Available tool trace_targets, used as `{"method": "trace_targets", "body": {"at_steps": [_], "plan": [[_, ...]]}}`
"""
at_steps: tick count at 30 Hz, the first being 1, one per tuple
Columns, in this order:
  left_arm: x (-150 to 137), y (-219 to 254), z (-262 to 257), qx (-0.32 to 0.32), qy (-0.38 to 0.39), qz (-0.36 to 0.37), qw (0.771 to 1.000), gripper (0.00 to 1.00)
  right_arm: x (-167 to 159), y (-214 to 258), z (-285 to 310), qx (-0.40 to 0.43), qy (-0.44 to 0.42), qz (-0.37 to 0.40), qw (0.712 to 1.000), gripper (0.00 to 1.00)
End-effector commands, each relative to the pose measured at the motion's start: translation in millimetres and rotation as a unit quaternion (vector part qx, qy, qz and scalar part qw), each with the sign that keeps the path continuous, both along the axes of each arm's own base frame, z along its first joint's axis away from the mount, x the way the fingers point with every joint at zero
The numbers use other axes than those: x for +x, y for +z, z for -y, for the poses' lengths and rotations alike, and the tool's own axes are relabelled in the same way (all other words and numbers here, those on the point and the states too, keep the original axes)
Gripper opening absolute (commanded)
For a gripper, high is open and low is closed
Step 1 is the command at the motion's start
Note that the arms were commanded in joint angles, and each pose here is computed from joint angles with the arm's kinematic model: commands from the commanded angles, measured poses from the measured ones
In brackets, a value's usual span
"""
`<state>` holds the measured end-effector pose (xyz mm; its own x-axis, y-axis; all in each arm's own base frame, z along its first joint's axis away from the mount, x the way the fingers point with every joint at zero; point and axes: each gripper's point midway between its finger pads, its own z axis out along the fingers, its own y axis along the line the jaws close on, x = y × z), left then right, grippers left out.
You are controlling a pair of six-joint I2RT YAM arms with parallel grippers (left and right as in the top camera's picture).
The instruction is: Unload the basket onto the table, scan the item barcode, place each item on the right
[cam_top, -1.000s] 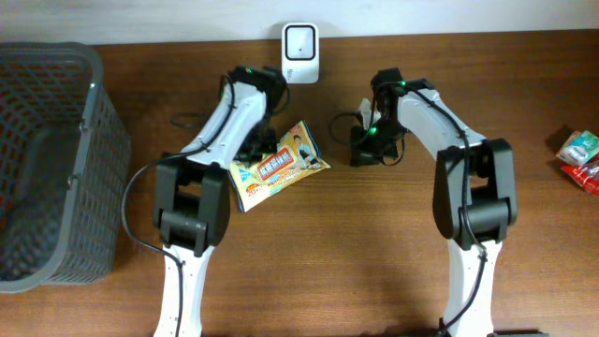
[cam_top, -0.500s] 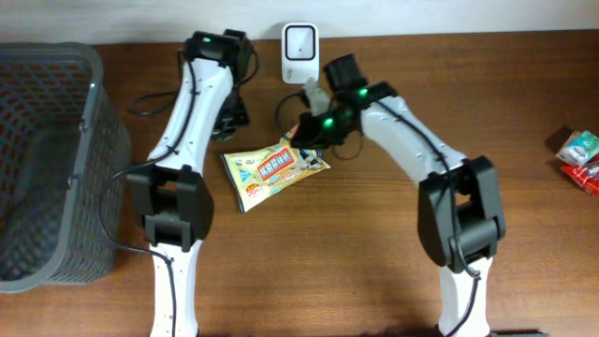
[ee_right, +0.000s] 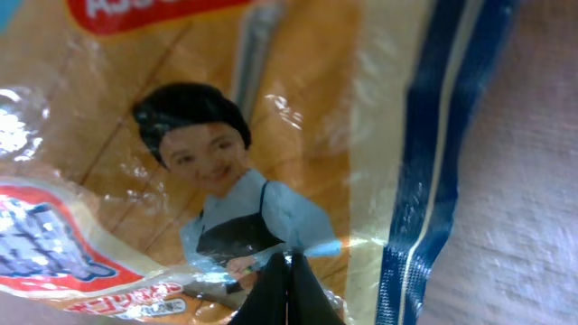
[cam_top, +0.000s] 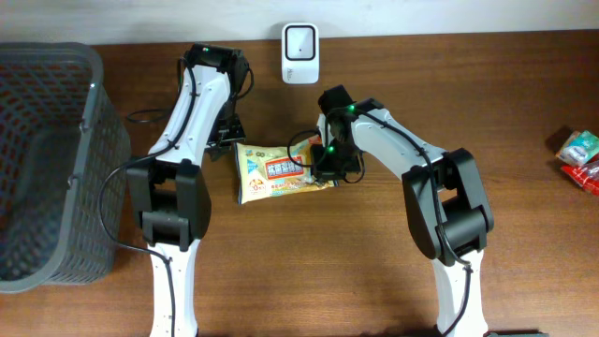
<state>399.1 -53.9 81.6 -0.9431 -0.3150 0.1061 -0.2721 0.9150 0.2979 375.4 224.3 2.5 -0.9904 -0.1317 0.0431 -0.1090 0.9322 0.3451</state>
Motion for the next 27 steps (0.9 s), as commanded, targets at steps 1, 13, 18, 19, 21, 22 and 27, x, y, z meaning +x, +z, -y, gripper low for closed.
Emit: {"method": "trace_targets", "body": {"at_steps": [1,13,18,19,21,22,27], "plan": [[-1.9,-6.7,38.1,-0.121,-0.077,-0.023,0.989,0.0,-7.0,14.4,2.0,-0.025,0.008,0.012,1.0,0.04],[-10.4,-10.1,94.7,-0.214,-0.165,-0.031,0.962,0.0,20.9,92.3,-4.9,0.026,0.002,0.122,0.992,0.06],[-19.3,-37.5,96.4,-0.208,-0.146,-0.047,0.966,0.0,15.1,51.2,-21.2,0.037,0.02,0.081,0.996,0.04],[-21.3,-45.3,95.9,-0.207,-0.146,-0.05,0.966,0.0,15.7,39.2,-21.6,0.034,0.027,0.076,0.996,0.04],[-26.1,-59.8,93.6,-0.204,-0.145,-0.056,0.967,0.0,14.6,21.2,-21.1,0.028,0.033,0.064,0.997,0.04],[-28.2,-66.2,90.4,-0.198,-0.145,-0.059,0.968,0.0,13.7,11.8,-19.6,0.022,0.04,0.059,0.997,0.04],[-30.2,-81.0,59.0,-0.113,-0.141,-0.063,0.981,0.0,18.7,-10.6,25.9,-0.111,0.026,0.069,0.991,0.04]]}}
